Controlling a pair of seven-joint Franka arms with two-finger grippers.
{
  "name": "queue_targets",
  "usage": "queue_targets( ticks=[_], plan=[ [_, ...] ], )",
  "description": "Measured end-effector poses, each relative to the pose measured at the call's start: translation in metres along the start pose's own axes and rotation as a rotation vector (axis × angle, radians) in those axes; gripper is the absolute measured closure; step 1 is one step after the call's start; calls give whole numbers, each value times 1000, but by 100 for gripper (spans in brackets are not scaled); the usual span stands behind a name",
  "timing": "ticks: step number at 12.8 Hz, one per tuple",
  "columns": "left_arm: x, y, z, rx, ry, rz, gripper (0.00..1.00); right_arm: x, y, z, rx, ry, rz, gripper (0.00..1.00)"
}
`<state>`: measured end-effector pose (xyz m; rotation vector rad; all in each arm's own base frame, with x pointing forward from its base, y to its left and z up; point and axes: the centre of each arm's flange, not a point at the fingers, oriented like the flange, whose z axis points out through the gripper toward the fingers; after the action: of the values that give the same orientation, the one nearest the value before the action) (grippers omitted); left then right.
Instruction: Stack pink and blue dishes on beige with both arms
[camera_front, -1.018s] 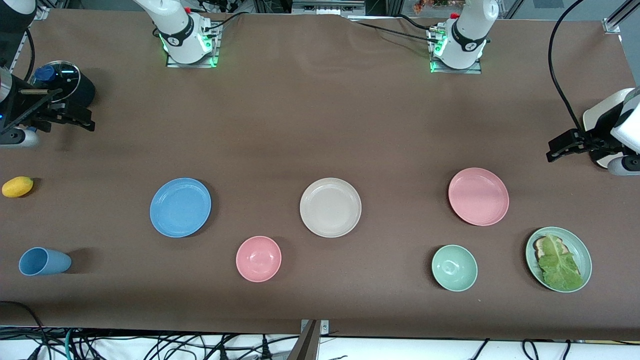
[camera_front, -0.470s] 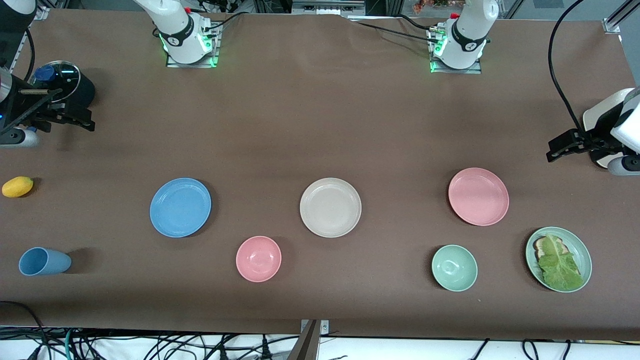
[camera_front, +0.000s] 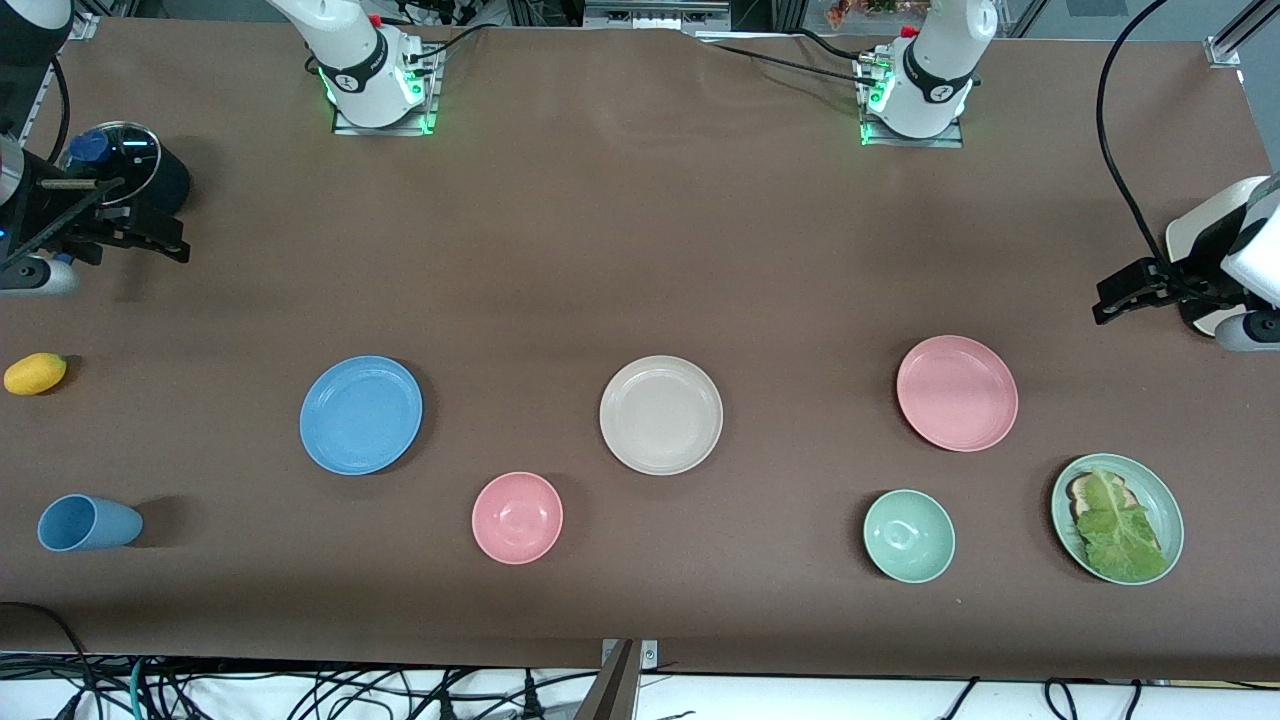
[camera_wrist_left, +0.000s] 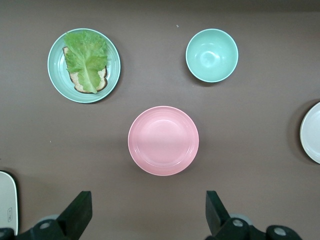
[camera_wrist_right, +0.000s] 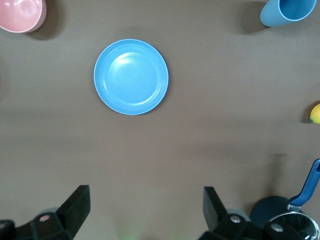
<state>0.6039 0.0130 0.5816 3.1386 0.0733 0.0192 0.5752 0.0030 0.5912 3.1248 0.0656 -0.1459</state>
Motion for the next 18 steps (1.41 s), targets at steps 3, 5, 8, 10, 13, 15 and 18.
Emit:
queue_targets(
  ticks=[3, 5, 8, 10, 13, 15, 18],
  plan=[
    [0, 0, 0, 0, 0, 0, 0, 0, 0, 1, 0, -1, 0, 0],
    [0, 0, 0, 0, 0, 0, 0, 0, 0, 1, 0, -1, 0, 0],
    [0, 0, 0, 0, -1, 0, 0, 0, 0, 1, 0, -2, 0, 0],
    [0, 0, 1, 0, -2, 1, 0, 1, 0, 1, 0, -2, 0, 0],
    [4, 3, 9, -2, -15, 6, 0, 1, 1, 1, 0, -3, 2, 0],
    [10, 1, 27, -3, -44, 2, 0, 1, 1, 2, 0, -3, 2, 0],
    [25, -6, 75, -8, -121, -8, 0, 1, 1, 2, 0, -2, 2, 0]
  ],
)
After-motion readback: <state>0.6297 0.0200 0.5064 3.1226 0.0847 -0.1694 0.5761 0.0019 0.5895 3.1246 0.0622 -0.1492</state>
